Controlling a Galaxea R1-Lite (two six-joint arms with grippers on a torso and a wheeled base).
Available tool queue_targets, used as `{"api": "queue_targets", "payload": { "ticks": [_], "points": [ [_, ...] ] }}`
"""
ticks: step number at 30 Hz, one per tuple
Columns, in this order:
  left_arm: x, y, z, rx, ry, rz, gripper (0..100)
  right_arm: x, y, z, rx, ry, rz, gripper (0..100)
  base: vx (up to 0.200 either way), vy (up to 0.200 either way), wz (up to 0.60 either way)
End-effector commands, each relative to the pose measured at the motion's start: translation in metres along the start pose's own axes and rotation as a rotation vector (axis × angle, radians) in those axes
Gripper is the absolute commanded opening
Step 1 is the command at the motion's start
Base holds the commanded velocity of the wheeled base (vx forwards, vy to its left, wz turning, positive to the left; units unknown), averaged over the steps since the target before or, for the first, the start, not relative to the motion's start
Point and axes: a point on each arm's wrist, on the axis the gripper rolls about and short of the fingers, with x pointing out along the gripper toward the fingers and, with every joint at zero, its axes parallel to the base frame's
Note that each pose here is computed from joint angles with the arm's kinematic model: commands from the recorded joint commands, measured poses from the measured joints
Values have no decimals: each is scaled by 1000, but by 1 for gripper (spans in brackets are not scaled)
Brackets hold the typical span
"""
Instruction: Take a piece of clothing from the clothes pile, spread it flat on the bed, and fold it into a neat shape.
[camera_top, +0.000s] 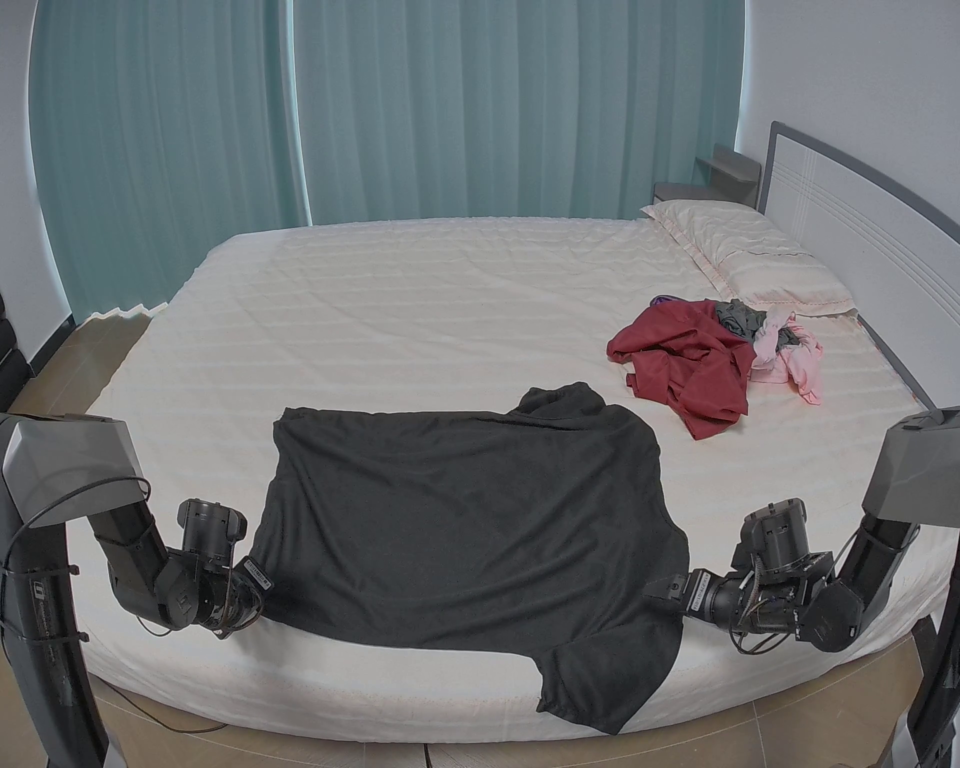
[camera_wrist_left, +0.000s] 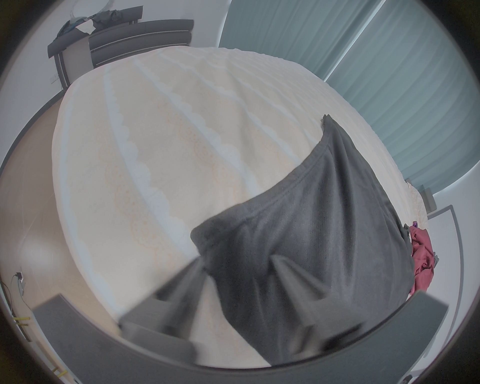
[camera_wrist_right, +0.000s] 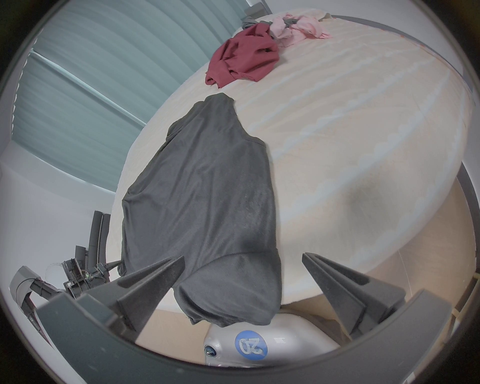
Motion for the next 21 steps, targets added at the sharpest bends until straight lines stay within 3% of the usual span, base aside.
{"api": "queue_targets", "payload": {
  "ticks": [1,14,15,21],
  "points": [
    [-8,3,0,-5,-2,1,0,27,-1,5,-33,24,-44,100,0,0,0],
    [-16,4,1,-10,-6,-10,0,56,3,21,-49,69,-97,100,0,0,0],
    [-16,4,2,-11,-6,-9,0,57,0,21,-48,68,-102,0,0,0,0],
    [-16,5,2,-10,-5,-8,0,63,-2,32,-30,35,-96,0,0,0,0]
  ]
}}
